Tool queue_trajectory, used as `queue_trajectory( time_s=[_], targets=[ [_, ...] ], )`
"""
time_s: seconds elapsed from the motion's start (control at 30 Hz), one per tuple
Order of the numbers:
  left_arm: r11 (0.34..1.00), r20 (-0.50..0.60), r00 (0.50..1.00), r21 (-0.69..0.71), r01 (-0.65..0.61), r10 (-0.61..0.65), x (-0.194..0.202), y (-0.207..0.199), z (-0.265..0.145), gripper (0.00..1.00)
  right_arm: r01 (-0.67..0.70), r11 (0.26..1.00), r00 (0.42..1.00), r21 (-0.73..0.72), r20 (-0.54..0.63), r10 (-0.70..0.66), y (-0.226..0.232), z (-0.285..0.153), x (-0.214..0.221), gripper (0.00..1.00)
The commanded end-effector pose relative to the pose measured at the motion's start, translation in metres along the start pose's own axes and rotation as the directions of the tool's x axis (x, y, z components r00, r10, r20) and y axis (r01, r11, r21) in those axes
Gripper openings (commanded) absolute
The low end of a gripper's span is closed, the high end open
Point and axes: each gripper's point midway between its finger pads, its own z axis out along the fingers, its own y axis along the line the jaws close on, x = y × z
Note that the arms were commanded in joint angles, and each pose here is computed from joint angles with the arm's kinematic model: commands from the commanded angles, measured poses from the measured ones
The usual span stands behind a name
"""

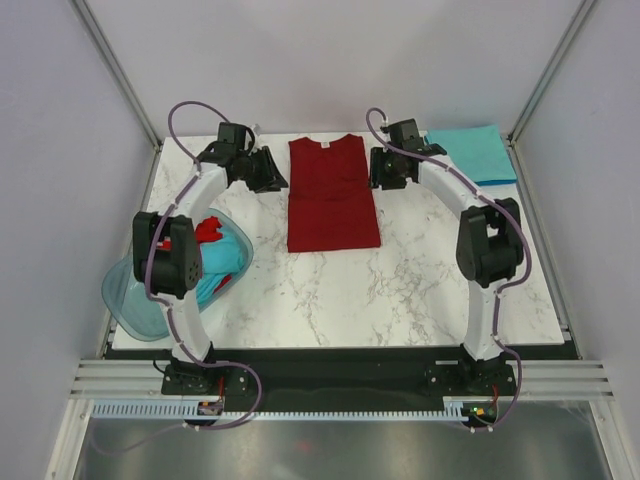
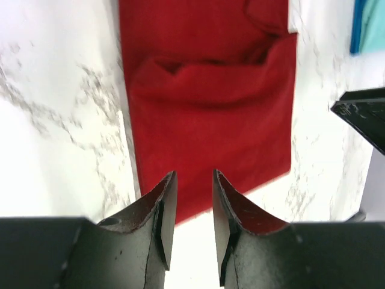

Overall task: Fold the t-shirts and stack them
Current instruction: Fold the tshirt

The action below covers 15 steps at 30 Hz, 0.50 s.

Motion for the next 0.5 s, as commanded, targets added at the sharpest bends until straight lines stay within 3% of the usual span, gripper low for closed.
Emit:
queue_trajectory(
  time_s=[0.0, 0.2, 0.47],
  targets=[
    [0.993, -0.034, 0.993, 0.039, -0.112, 0.113, 0.034, -0.015, -0.026, 0.36, 0.033, 0.997, 0.998, -0.074, -0.057, -0.038, 0.007, -0.031, 0.03, 0.54],
    [0.992, -0.151, 0.981, -0.002, -0.125, 0.123, 0.097, 0.003, -0.02, 0.36, 0.058, 0.991, 0.987, -0.119, -0.139, -0.074, 0.001, -0.033, 0.079, 0.54],
    [0.992, -0.235, 0.965, -0.031, -0.126, 0.115, 0.129, 0.019, -0.002, 0.36, 0.026, 0.982, 0.969, -0.188, -0.235, -0.071, 0.0, -0.017, 0.121, 0.53]
  ],
)
